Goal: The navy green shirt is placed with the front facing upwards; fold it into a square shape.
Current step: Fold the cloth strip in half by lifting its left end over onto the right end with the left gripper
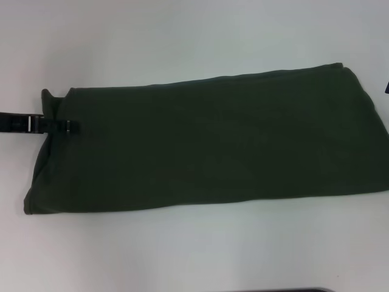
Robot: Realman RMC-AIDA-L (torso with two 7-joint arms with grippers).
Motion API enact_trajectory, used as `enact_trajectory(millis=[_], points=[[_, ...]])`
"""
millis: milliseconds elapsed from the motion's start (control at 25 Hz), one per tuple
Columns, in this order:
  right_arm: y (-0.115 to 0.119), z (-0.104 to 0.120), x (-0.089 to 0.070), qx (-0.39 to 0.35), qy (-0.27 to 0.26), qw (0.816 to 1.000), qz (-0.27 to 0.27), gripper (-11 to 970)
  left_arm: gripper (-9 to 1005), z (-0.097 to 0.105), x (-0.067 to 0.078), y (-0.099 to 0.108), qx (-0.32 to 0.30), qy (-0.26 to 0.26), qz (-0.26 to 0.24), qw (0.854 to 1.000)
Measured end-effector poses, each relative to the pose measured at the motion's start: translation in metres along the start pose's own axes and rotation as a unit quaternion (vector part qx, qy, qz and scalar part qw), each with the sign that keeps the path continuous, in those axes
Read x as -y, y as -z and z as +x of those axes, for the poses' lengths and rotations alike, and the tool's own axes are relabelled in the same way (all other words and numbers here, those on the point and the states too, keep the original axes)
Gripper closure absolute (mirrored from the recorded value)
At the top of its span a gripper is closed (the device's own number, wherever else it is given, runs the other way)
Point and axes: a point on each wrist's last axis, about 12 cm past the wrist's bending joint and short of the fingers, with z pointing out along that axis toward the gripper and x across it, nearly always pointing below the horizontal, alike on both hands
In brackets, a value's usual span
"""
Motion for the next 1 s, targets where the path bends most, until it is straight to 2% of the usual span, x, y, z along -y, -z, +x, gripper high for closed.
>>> enact_trajectory(millis=[600,1000], points=[[-0.001,0.0,0.0,0.0,0.0,1.0,0.002,213,118,0.007,-0.009,0.005,-0.003,0.003,-0.027,1.0],[-0.001,0.0,0.001,0.001,0.0,1.0,0.004,213,120,0.009,-0.004,0.003,-0.029,-0.005,-0.012,1.0]])
